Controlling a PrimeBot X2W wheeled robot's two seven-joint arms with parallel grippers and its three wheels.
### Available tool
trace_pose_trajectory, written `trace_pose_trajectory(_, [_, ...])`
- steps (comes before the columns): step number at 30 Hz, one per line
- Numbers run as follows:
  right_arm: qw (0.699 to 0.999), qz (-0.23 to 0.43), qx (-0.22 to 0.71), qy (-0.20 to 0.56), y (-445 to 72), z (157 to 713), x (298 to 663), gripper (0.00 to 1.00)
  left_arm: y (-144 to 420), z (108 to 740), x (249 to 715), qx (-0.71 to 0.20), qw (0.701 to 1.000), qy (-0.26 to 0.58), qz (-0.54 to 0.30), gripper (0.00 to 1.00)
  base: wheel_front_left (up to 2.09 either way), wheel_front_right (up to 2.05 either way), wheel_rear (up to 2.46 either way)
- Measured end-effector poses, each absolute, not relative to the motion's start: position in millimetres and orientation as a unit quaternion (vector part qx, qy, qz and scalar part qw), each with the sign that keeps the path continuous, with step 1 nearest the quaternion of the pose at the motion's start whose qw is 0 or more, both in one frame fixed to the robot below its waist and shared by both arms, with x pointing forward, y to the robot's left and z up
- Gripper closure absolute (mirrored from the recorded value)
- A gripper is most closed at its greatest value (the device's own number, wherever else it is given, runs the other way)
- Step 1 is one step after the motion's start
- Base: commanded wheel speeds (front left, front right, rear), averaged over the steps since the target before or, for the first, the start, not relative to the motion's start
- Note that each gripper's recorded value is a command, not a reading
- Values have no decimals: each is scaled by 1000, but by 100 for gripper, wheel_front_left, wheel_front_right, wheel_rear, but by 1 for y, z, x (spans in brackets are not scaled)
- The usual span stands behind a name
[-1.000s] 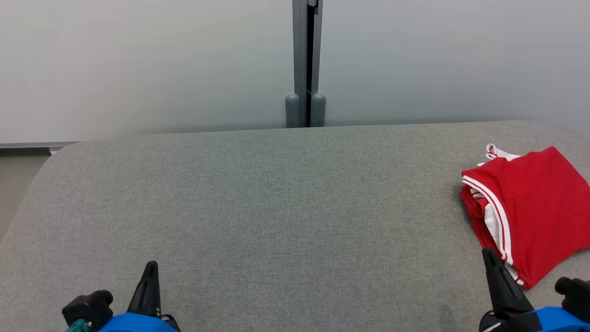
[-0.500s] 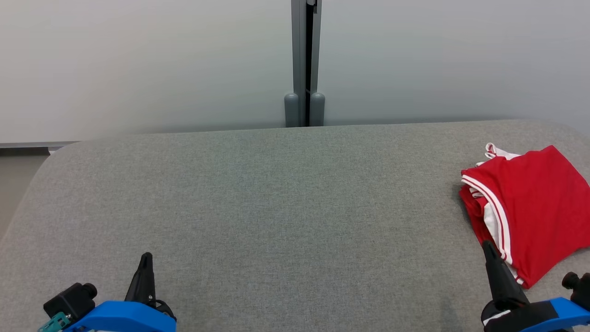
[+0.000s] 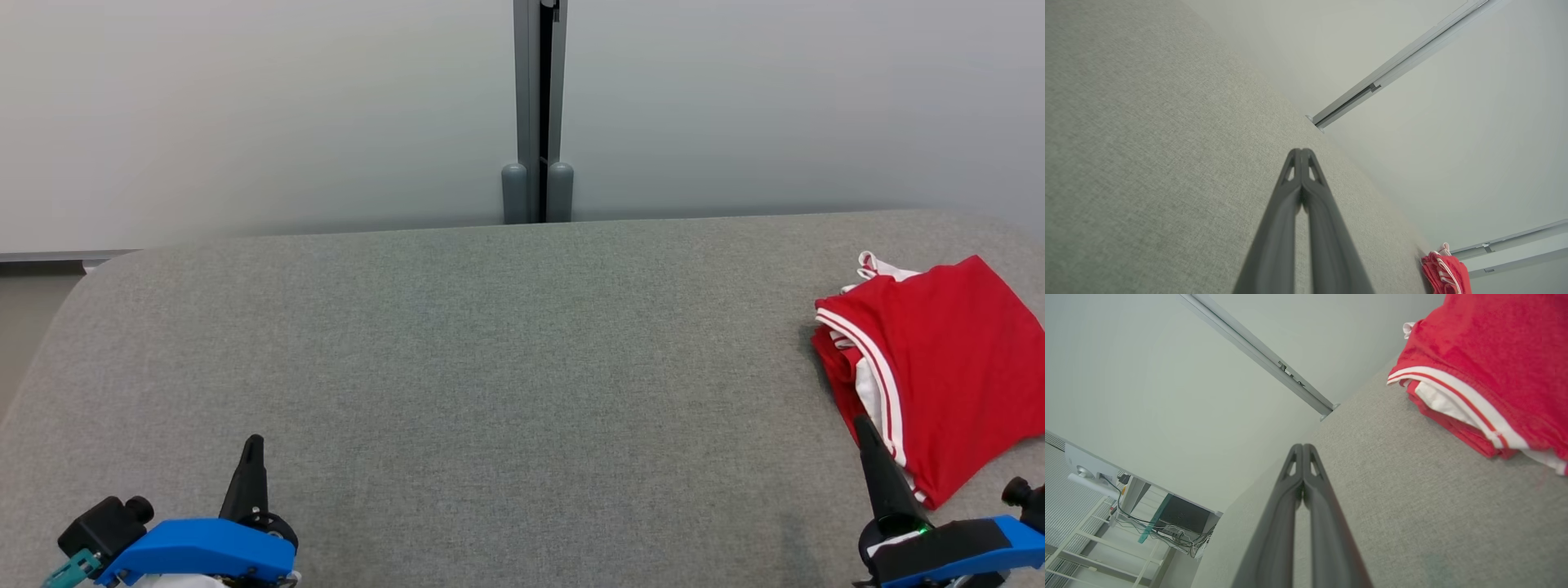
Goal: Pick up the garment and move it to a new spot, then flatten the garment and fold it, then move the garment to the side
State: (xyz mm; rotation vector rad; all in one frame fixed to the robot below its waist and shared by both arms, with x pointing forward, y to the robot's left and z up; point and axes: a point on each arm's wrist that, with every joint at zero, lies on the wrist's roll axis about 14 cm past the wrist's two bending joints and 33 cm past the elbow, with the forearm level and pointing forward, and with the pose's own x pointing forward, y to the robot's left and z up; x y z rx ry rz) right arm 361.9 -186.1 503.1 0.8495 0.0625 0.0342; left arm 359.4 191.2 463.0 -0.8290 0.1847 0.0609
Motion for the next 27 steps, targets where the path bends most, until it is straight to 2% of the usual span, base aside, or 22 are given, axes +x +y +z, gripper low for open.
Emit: trace_pose_trajectory(27, [840,8,543,23,-190,503,373,100,194,477,372,-540,839,65,30,100,0,0,0])
